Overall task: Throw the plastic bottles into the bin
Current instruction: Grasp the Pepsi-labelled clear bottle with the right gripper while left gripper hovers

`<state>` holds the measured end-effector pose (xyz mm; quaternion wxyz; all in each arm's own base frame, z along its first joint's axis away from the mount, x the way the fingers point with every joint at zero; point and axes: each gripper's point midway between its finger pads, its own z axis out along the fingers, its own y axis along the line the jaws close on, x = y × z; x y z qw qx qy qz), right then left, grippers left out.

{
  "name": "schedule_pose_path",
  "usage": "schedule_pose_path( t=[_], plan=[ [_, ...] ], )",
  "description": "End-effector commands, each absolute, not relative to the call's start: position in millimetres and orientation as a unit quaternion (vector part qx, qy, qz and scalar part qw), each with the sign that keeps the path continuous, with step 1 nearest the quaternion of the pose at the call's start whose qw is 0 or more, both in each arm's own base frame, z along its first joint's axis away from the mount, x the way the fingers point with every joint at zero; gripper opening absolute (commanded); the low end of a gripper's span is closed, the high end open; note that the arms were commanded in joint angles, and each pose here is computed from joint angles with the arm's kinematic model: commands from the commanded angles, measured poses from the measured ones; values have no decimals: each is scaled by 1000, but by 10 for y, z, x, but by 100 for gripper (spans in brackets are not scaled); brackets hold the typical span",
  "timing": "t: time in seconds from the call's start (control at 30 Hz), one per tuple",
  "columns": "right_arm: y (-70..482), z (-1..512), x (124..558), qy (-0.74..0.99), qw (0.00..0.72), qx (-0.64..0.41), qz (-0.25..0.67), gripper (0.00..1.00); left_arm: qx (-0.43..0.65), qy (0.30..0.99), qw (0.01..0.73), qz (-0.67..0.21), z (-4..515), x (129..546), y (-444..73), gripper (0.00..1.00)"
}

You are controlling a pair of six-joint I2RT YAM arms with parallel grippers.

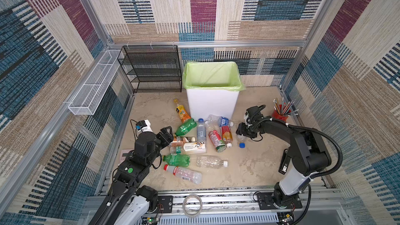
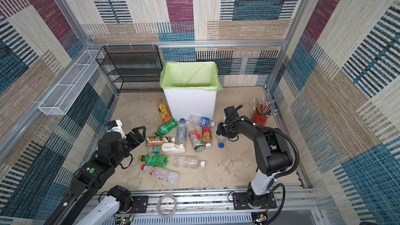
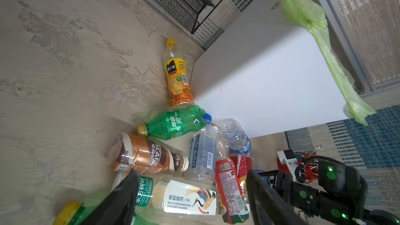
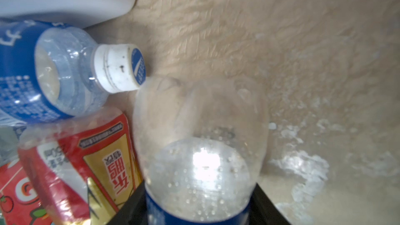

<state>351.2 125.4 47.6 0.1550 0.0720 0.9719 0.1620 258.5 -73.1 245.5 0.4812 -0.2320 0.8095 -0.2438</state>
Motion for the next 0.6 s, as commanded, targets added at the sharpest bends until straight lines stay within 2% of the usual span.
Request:
schedule_pose_path(
  t=[0.0, 0.57],
  plan=[
    [1212, 617, 3472, 968, 177, 74, 161, 55, -235, 809, 486, -233, 2462, 2585, -686, 79],
    [1158, 1299, 2660, 900, 304, 110, 291, 43, -221, 822, 464, -245, 2446, 2781, -870, 79]
  ],
)
